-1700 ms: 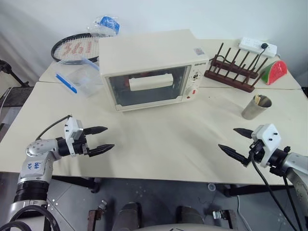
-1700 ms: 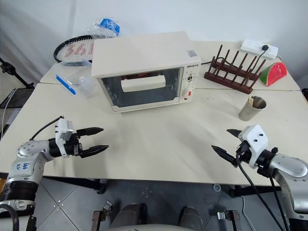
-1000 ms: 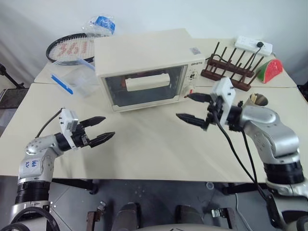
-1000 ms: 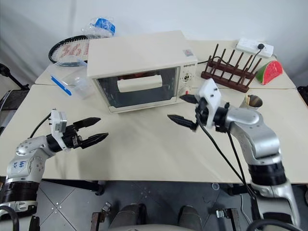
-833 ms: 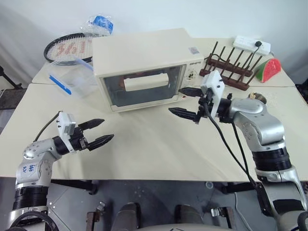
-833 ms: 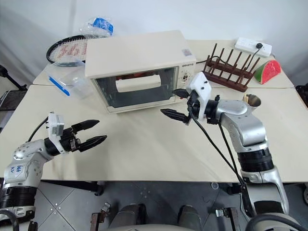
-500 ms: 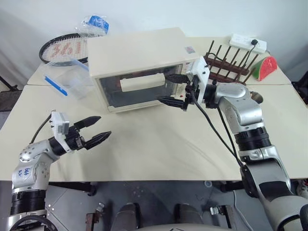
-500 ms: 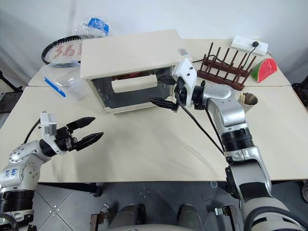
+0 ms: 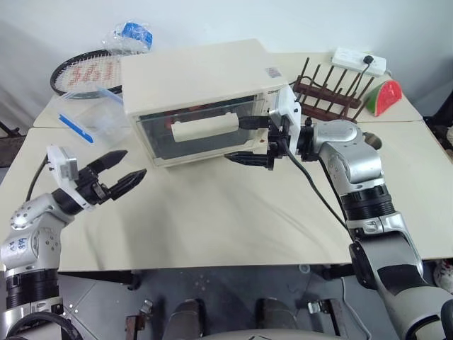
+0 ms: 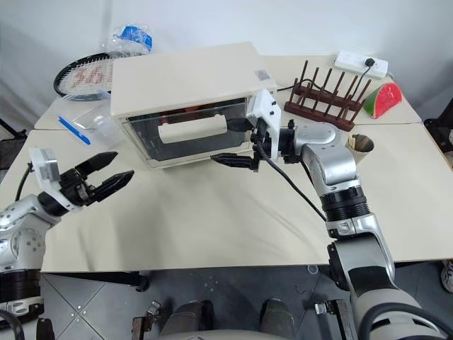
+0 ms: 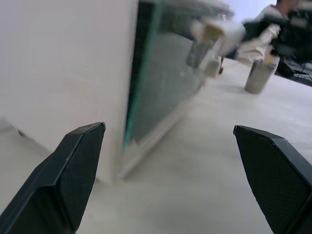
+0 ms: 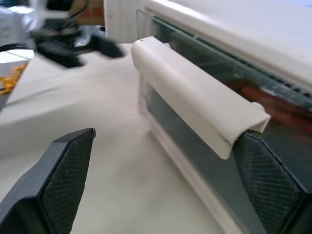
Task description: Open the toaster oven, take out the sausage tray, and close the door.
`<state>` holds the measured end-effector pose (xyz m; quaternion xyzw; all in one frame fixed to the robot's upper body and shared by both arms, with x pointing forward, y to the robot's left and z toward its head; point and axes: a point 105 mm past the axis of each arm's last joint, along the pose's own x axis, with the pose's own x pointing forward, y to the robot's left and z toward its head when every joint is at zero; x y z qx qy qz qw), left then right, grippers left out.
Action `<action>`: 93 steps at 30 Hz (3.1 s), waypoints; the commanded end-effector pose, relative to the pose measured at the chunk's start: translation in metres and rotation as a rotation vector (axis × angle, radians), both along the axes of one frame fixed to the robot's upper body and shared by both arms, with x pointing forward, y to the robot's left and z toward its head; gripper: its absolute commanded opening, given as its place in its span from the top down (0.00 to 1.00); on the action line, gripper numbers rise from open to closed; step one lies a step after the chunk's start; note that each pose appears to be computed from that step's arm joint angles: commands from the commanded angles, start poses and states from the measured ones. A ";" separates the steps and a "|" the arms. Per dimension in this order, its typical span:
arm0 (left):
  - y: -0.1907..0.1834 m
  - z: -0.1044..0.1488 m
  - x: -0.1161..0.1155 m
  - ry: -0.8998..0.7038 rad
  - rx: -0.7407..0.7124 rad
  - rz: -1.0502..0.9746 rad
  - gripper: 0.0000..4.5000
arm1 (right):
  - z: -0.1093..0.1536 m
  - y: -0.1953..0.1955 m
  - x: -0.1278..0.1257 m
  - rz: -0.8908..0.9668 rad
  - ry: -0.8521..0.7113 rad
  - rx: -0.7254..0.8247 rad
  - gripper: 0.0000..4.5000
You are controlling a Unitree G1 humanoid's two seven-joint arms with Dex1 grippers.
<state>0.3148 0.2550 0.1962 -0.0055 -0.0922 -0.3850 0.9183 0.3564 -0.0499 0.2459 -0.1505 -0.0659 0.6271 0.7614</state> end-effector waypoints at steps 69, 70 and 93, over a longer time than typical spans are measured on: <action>-0.071 -0.051 0.028 0.208 0.373 -0.419 0.99 | -0.006 0.011 -0.002 -0.401 -0.441 -0.386 0.00; -0.071 -0.046 0.025 0.157 0.324 -0.413 0.99 | -0.012 0.017 0.005 -0.417 -0.456 -0.416 0.00; -0.027 -0.031 -0.050 -0.066 -0.163 0.000 0.99 | -0.021 0.101 0.081 -0.562 -0.970 -0.645 0.00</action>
